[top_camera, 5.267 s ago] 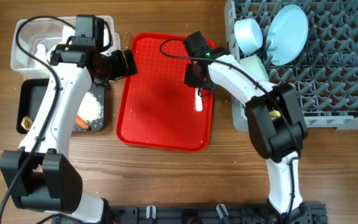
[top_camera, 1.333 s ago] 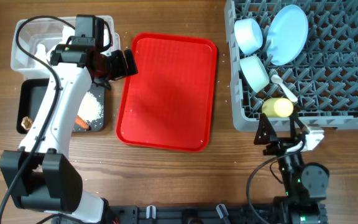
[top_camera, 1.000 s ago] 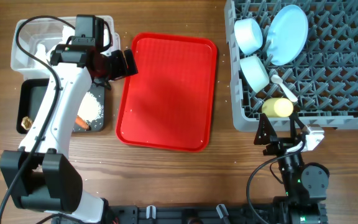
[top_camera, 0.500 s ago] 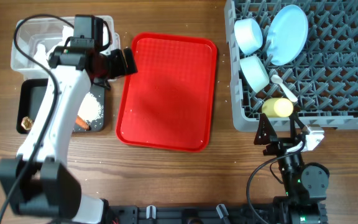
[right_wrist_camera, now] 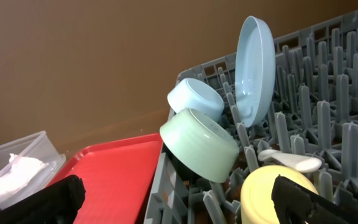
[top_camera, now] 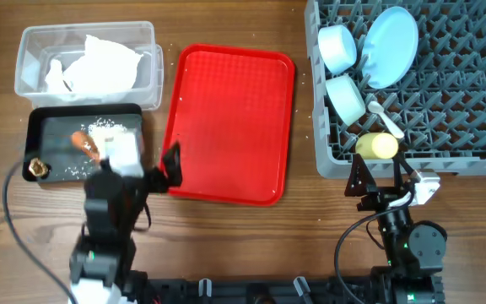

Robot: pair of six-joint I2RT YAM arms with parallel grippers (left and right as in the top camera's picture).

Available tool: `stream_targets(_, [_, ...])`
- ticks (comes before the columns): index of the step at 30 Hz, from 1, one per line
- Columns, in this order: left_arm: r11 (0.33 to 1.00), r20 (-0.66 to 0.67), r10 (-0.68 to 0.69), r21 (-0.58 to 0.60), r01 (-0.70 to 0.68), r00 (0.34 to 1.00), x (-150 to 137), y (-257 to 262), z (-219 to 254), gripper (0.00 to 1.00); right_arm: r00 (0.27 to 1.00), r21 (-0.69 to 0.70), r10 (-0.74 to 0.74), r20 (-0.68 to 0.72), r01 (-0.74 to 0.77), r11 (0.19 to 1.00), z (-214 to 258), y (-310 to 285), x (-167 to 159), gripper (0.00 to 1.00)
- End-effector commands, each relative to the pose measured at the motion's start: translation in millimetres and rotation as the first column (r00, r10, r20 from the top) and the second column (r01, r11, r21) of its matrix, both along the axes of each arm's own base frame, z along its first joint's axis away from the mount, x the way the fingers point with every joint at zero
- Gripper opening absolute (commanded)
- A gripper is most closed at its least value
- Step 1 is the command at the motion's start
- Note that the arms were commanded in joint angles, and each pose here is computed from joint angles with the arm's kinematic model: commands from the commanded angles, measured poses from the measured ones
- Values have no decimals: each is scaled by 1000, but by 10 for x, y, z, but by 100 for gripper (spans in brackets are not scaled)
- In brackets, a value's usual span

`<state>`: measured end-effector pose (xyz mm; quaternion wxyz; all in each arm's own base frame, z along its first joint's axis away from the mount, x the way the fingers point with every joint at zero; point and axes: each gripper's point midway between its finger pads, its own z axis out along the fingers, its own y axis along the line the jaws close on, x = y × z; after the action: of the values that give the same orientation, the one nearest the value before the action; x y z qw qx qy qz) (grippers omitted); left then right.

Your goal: Sort waste into correct bins and load items into the dishwasher rack

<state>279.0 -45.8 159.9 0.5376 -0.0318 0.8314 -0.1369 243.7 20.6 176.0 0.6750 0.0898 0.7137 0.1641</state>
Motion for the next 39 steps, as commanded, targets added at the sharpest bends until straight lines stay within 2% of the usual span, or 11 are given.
stream_targets(1, [1000,96,30,-2,-30,995,-178,86,-140,100,1000,-17,7,7,-7,1000,-6,9,-2,100])
stream_targets(4, [997,181,74,-31,-70,981,-257,169,-136,100,1000,-17,7,7,-7,1000,-6,9,-2,100])
stream_targets(17, [988,312,154,-70,-139,938,-332,358,-20,100,1000,-17,7,7,-7,1000,-6,8,-2,100])
stream_targets(39, [988,310,153,-68,-139,938,-330,358,-26,100,1000,-17,7,7,-7,1000,-6,9,-2,100])
